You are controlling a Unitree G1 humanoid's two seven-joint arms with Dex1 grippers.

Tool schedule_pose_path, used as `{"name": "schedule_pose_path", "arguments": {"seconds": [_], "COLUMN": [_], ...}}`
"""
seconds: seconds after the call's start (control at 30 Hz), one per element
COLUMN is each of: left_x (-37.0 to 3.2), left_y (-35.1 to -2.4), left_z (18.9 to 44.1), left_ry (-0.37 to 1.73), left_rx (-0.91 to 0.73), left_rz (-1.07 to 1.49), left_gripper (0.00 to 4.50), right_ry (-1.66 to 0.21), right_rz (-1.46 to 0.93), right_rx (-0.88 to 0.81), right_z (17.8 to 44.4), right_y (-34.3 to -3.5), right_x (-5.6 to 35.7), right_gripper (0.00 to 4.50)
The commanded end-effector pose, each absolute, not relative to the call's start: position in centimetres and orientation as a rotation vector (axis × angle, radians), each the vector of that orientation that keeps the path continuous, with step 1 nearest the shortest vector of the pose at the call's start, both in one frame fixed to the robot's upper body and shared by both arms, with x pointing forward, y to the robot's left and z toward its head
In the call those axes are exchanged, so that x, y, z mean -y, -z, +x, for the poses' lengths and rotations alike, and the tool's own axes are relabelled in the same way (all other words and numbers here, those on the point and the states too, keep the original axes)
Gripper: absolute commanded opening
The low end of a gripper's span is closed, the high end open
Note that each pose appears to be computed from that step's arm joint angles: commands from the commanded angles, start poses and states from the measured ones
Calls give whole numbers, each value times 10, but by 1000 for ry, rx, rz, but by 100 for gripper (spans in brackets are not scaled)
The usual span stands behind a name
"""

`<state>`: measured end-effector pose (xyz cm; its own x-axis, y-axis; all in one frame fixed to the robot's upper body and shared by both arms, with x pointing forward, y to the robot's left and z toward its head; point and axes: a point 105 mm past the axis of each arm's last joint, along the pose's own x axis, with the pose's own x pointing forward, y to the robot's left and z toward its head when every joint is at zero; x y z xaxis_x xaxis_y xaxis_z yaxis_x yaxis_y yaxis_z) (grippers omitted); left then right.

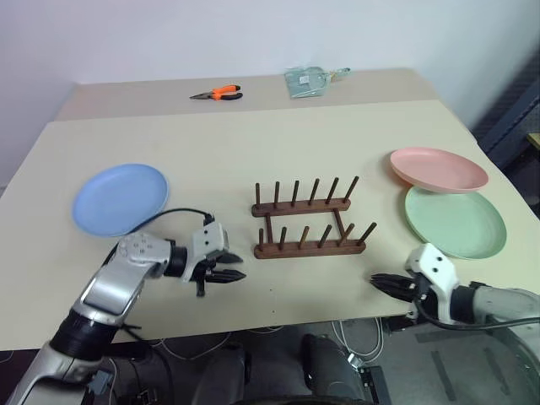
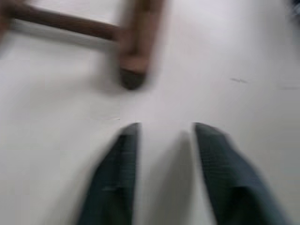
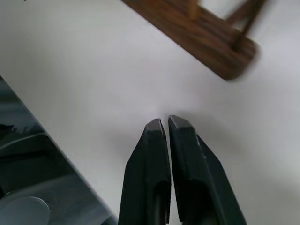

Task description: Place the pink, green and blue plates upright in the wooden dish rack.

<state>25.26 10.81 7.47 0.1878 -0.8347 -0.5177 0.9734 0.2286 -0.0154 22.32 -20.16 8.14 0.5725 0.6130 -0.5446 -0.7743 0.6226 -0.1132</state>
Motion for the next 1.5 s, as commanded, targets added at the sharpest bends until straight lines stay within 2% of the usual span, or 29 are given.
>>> {"name": "schedule_pose_path", "arguments": {"seconds": [0.03, 0.1, 0.2, 0.37, 0.57, 0.7, 0.73, 0.8, 0.9, 0.97, 1.03, 1.13, 1.27, 1.43, 1.5], "left_x": [-79, -67, -62, -68, -76, -82, -84, -88, -90, -94, -92, -78, -44, -28, -26], "left_y": [-79, -76, -68, -61, -59, -59, -59, -60, -64, -70, -74, -82, -107, -126, -128], "left_z": [250, 260, 290, 327, 345, 354, 355, 356, 356, 359, 357, 345, 310, 289, 287], "left_ry": [1298, 1237, 1059, 846, 776, 742, 733, 724, 725, 693, 714, 819, 1082, 1206, 1211], "left_rx": [-407, -363, -322, -305, -290, -285, -284, -282, -256, -248, -237, -202, -116, -70, -67], "left_rz": [346, 355, 419, 434, 448, 453, 452, 455, 470, 440, 444, 431, 341, 282, 285], "left_gripper": [79, 79, 79, 79, 79, 79, 74, 74, 74, 74, 74, 74, 74, 74, 74], "right_ry": [-790, -767, -698, -592, -498, -525, -536, -556, -553, -495, -448, -401, -311, -229, -218], "right_rz": [-431, -454, -524, -556, -591, -557, -569, -640, -744, -817, -885, -1063, -1289, -1298, -1308], "right_rx": [-455, -435, -394, -297, -218, -200, -193, -168, -118, -87, -93, -175, -283, -334, -345], "right_z": [240, 252, 275, 319, 366, 373, 371, 363, 352, 343, 334, 327, 336, 355, 358], "right_y": [-74, -69, -65, -77, -90, -102, -106, -118, -141, -169, -188, -190, -174, -156, -152], "right_x": [198, 195, 196, 193, 194, 193, 194, 201, 214, 234, 253, 279, 322, 352, 359], "right_gripper": [0, 0, 0, 0, 0, 0, 53, 126, 289, 384, 384, 384, 384, 384, 332]}}
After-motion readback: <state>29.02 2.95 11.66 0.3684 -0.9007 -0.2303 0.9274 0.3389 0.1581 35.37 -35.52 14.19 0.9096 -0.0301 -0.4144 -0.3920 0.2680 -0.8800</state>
